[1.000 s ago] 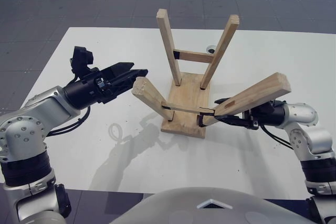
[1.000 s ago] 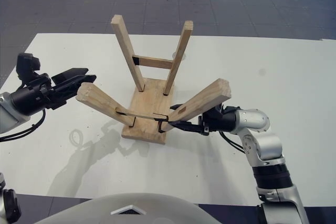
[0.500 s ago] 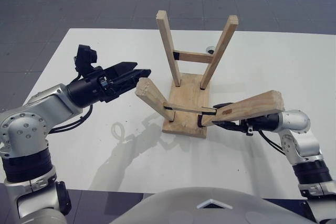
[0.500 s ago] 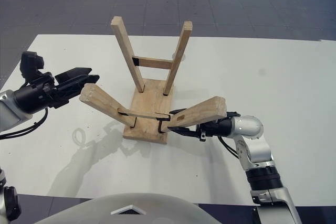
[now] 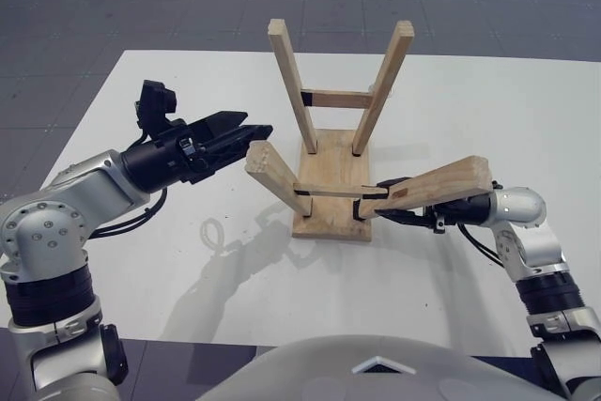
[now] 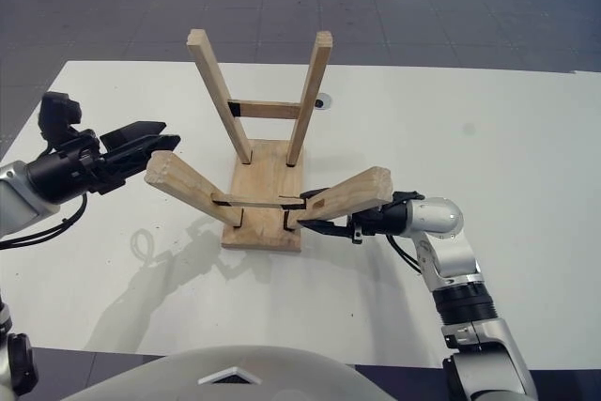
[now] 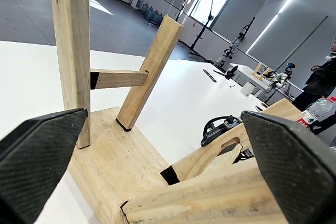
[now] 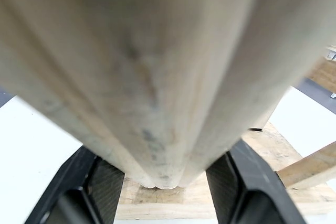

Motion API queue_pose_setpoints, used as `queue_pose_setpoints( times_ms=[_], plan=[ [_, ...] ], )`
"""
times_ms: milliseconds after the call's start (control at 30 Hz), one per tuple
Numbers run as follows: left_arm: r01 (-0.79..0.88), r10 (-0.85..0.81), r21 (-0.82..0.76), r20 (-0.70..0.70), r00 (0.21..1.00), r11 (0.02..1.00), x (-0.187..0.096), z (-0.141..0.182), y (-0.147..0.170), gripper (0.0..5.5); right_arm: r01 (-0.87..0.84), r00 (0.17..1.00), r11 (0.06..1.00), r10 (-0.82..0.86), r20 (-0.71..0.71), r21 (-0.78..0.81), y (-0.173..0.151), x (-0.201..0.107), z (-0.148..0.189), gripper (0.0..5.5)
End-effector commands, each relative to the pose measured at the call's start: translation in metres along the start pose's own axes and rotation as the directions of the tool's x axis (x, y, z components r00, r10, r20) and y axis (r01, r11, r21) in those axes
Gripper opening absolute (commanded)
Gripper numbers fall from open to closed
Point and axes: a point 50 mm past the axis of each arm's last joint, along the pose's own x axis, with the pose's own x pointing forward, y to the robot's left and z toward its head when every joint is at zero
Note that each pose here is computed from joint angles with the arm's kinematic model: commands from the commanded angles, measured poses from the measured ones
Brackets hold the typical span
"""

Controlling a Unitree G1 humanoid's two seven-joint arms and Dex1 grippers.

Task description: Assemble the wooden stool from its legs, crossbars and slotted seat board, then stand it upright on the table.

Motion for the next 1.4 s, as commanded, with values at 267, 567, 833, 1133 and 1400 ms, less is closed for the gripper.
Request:
queue_pose_setpoints(
  times_ms=[267,567,833,1133,1400],
  plan=[
    [-0.018,0.018,0.005,0.011,1.0,1.0,0.003,-0.003,-0.001,5.5,-0.054,0.946,0.998,0.063,-0.317,0.037,0.004,0.001,-0.014,2.02],
    [-0.028,0.028,-0.004,0.022,0.999,1.0,0.002,-0.007,-0.002,5.5,-0.047,0.931,0.998,0.061,-0.359,0.048,0.014,-0.001,-0.022,2.02],
    [-0.06,0.056,0.059,0.067,0.996,0.996,0.003,0.01,-0.002,5.5,0.019,0.769,0.976,0.125,-0.627,0.218,0.016,-0.012,-0.046,2.02],
    [-0.364,0.245,0.249,0.405,0.881,0.897,0.005,0.119,-0.022,5.5,0.146,0.803,0.952,0.046,-0.595,0.27,0.04,-0.011,-0.075,2.02],
    [-0.314,0.24,0.553,0.204,0.949,0.772,0.079,0.102,-0.099,5.3,0.172,0.804,0.949,0.019,-0.594,0.265,0.036,-0.01,-0.078,2.02]
  ],
)
